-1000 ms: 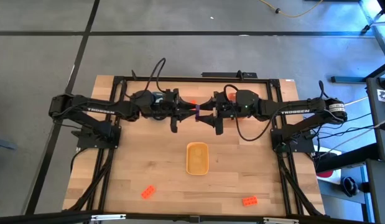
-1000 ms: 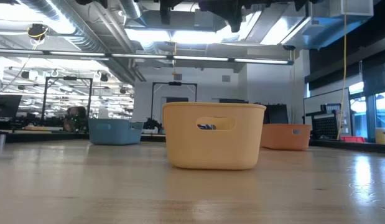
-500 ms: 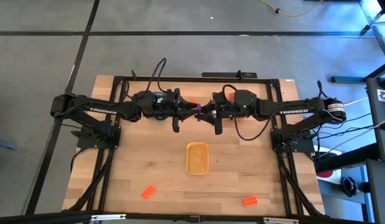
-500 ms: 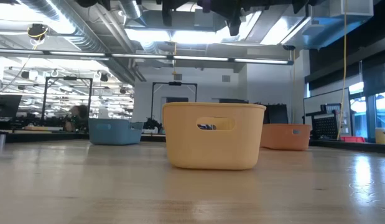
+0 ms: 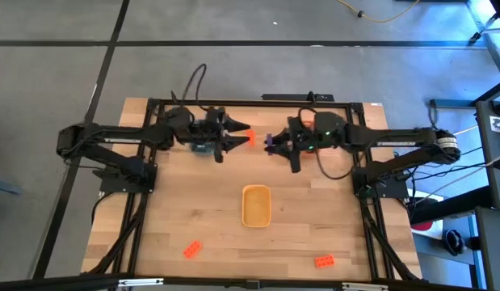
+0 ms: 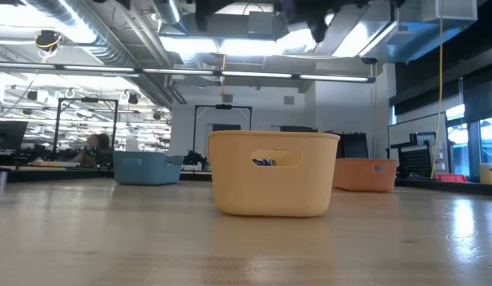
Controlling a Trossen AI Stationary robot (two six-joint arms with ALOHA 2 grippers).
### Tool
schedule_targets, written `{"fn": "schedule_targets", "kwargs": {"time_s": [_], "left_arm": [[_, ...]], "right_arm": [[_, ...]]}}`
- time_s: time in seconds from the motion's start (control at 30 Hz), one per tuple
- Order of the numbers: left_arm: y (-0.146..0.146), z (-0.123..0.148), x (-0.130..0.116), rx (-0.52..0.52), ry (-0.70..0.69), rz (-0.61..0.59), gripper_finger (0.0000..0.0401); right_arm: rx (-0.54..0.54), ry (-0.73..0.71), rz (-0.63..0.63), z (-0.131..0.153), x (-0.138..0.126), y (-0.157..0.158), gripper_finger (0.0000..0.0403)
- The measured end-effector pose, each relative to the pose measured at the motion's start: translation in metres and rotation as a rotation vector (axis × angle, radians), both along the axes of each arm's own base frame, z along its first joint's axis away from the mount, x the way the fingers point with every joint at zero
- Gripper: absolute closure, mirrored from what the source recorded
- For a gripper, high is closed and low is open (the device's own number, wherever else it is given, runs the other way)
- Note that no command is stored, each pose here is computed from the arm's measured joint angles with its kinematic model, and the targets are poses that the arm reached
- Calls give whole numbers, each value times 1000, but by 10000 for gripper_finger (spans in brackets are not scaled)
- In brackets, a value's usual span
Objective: Sort & place blocks by color
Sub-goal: Put the purple block into the orange bin
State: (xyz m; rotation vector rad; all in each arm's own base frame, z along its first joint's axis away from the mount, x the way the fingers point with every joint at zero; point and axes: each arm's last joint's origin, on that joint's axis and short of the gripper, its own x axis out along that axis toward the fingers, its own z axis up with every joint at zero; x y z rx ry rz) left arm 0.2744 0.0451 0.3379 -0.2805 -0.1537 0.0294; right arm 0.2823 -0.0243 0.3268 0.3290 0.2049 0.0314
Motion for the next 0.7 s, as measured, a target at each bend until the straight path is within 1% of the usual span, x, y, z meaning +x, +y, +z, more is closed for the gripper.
{"fn": "schedule_targets", "kwargs": {"time_s": [0.13, 0.2, 0.33, 0.4, 0.47, 0.57, 0.7], "left_arm": [[5, 12, -28, -7, 62, 18, 189], [5, 16, -41, 5, 88, 31, 190], [-2, 20, -56, 33, 82, 44, 190], [-6, 16, -59, 33, 59, 66, 190], [-10, 4, -60, 25, 58, 96, 190], [-16, -9, -60, -1, 17, 116, 190], [-18, -14, -60, 1, -8, 113, 190]], "right_arm": [[-43, 49, -9, 12, -29, -1, 294], [-58, 57, -12, 18, -43, 0, 294], [-84, 40, -40, 30, -66, 2, 294], [-100, 15, -41, 35, -73, 2, 294], [-112, -7, -43, 39, -79, 3, 294], [-117, -23, -49, 42, -83, 3, 294], [-117, -27, -49, 43, -84, 3, 294]]}}
